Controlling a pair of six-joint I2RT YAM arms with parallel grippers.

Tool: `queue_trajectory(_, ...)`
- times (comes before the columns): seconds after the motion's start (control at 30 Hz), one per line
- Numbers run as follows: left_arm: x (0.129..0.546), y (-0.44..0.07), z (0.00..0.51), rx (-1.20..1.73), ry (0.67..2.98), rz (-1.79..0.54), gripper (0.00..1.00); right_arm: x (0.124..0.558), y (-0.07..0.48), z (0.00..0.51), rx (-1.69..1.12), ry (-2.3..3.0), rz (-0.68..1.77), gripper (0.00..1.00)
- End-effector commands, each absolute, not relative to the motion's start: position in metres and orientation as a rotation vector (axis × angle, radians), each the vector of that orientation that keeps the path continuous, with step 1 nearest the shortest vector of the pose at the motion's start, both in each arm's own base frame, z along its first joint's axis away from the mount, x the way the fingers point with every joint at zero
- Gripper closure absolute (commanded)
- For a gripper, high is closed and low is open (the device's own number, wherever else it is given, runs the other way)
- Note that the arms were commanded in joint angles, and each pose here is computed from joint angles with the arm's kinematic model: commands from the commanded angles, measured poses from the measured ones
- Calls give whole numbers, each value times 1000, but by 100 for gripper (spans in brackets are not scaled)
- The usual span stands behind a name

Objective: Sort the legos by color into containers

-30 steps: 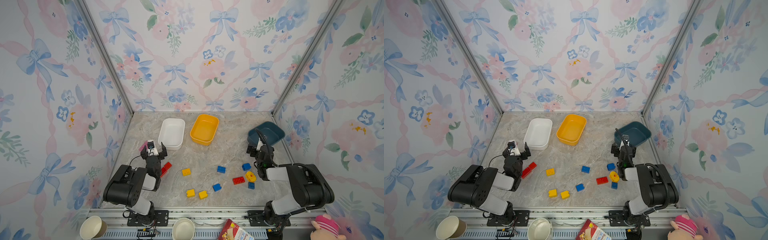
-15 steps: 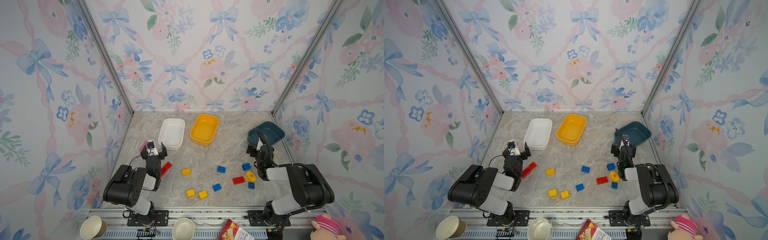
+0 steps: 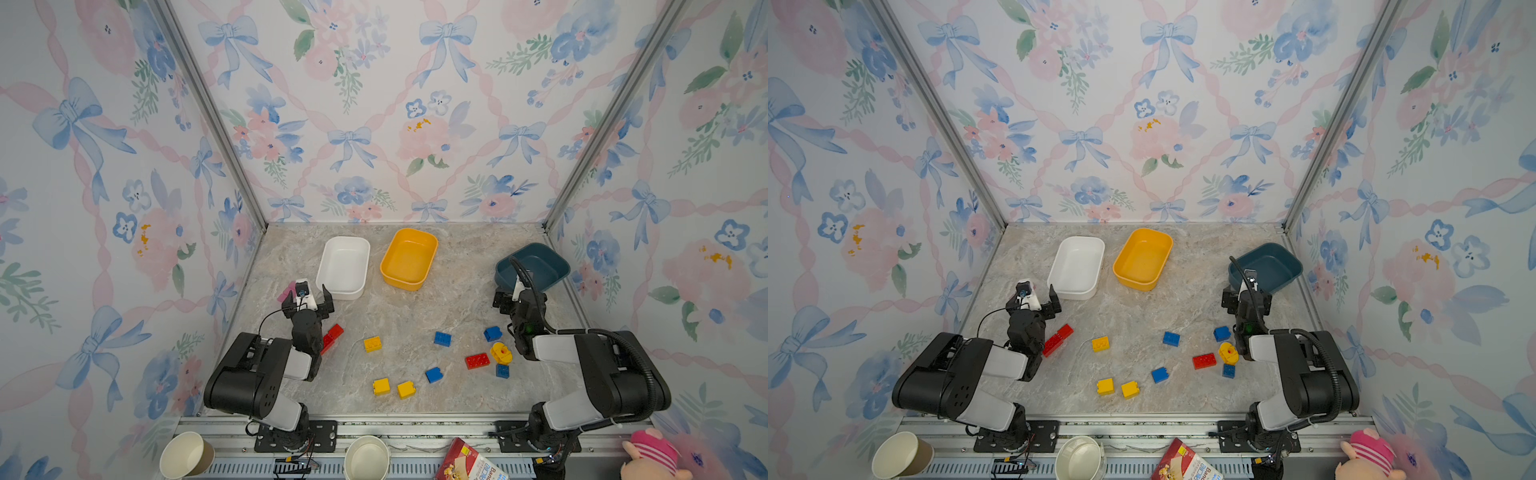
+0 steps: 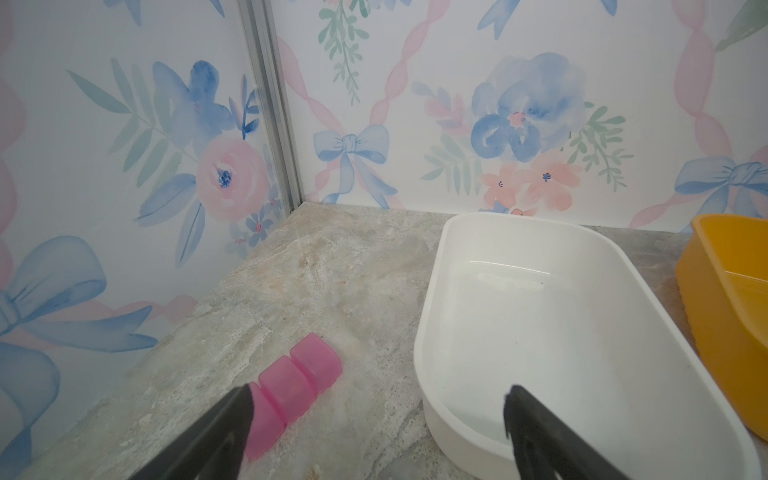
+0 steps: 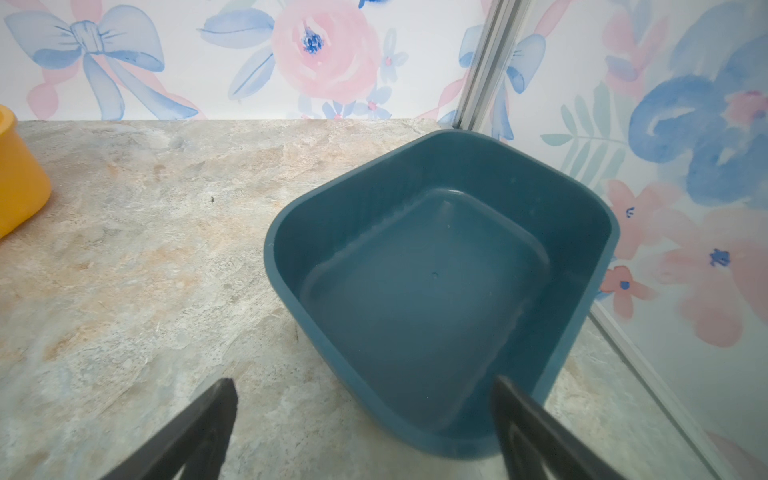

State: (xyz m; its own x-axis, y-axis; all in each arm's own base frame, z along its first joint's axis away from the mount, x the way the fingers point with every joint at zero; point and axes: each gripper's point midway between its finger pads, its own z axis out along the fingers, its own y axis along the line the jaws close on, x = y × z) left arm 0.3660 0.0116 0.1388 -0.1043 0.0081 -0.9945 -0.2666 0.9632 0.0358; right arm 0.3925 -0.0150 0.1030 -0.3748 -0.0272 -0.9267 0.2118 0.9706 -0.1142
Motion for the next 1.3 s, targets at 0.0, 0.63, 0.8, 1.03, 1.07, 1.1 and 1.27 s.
queue_trajectory(0.0,383,15,158,-209,1714,292,2,399,-16,133,151,1995,-310,3)
queue_trajectory(0.63,504,17,133,-167,2242,108,31,406,83,171,-49,2123,-186,3)
queue_trajectory(0.8,522,14,107,-167,2328,36,35,404,104,172,-88,2131,-152,3)
queue_trajectory(1.03,536,4,80,-157,2385,-29,41,401,116,171,-114,2139,-134,3)
queue_trajectory(1.07,537,3,78,-157,2389,-29,42,401,117,172,-116,2139,-133,3)
queue_trajectory(1.1,538,2,75,-159,2398,-29,44,401,118,172,-118,2138,-132,3)
queue_trajectory(1.27,537,-5,59,-164,2437,-50,55,400,121,173,-124,2138,-132,3)
